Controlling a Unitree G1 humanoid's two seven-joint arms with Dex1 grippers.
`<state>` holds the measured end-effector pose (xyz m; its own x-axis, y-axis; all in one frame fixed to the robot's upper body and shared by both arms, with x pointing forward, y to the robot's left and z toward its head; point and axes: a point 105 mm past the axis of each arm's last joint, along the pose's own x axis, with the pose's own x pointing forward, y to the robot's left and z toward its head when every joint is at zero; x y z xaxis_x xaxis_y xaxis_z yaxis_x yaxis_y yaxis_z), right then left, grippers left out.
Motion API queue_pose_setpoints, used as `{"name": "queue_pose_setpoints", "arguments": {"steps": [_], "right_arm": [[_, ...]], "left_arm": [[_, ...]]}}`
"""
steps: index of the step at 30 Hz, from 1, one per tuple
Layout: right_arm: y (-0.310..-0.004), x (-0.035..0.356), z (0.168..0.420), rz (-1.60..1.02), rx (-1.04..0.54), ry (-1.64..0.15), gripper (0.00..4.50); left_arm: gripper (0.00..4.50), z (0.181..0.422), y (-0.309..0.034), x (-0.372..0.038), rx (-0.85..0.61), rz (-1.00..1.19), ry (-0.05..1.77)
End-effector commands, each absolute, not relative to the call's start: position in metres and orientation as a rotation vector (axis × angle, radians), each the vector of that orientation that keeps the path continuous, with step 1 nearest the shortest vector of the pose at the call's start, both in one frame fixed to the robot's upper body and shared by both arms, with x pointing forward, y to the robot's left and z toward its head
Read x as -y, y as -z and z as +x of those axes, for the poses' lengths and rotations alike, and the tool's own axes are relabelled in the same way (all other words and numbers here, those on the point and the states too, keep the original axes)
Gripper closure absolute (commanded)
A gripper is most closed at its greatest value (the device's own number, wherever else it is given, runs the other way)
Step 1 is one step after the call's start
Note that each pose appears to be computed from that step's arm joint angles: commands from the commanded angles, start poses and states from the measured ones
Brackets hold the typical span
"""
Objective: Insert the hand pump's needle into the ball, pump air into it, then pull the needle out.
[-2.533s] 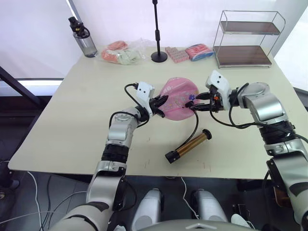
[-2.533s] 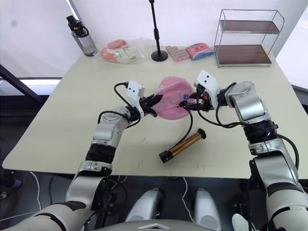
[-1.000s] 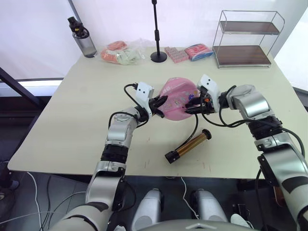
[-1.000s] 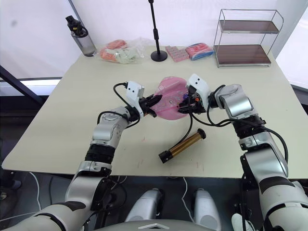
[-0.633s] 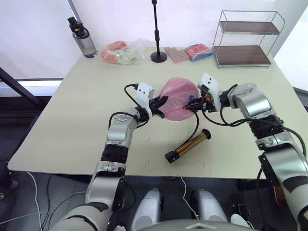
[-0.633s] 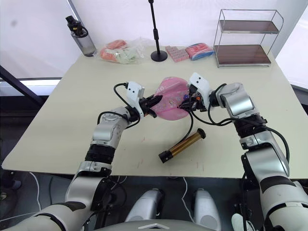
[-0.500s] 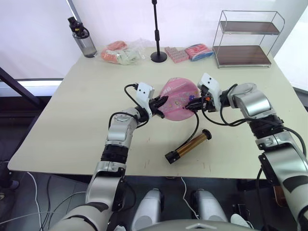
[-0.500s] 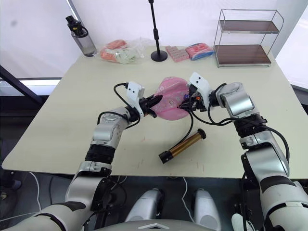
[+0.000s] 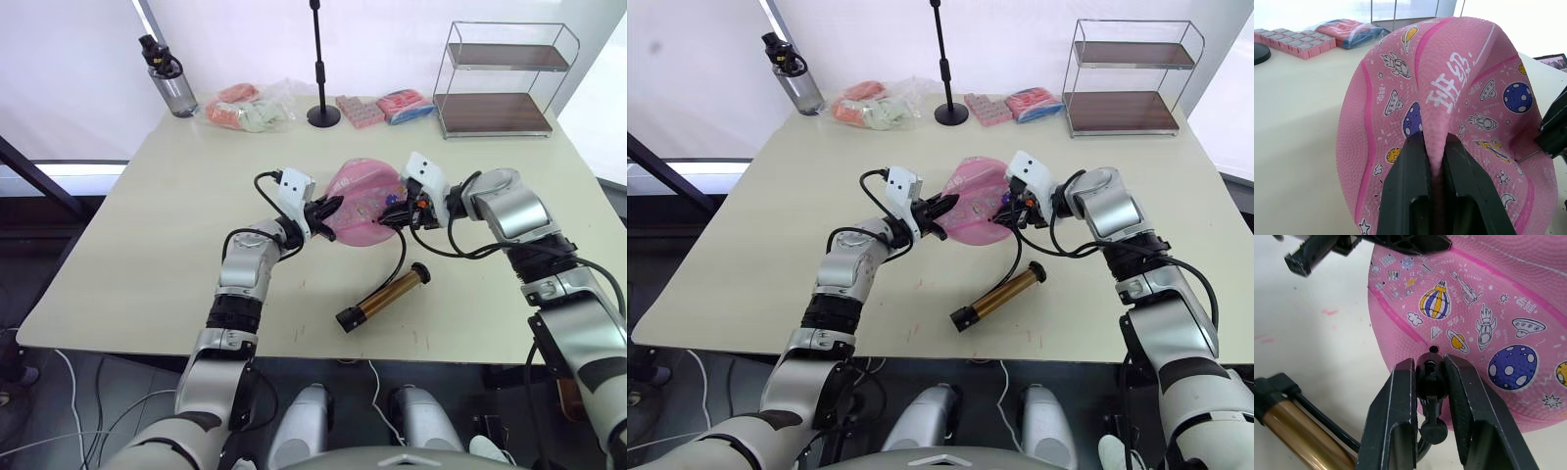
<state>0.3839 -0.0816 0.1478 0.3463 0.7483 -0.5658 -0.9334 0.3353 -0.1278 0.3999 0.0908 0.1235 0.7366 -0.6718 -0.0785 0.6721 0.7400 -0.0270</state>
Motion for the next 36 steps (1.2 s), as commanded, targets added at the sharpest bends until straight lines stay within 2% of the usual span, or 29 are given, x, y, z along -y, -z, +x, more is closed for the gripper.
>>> {"name": "queue_pose_setpoints", "arguments": {"steps": [1, 12, 18, 36], "right_arm": [[-0.145, 0.085, 0.386, -0.598, -0.469, -1.120, 4.14], [-0.150, 0.066, 0.392, -0.900, -0.484, -1.109, 4.14], [-0.147, 0.053, 0.400, -0.983, -0.489, -1.085, 4.14], [-0.111, 0.033, 0.403, -1.111, -0.588, -1.134, 4.14]], "left_arm": [[4.50, 0.390, -0.082, -0.081, -0.237, 0.007, 0.771], [4.50, 0.387, -0.078, -0.077, -0.259, -0.010, 0.778], [4.50, 0.386, -0.074, -0.075, -0.289, -0.020, 0.776], [4.50, 0.388, -0.061, -0.079, -0.377, -0.057, 0.720]]}}
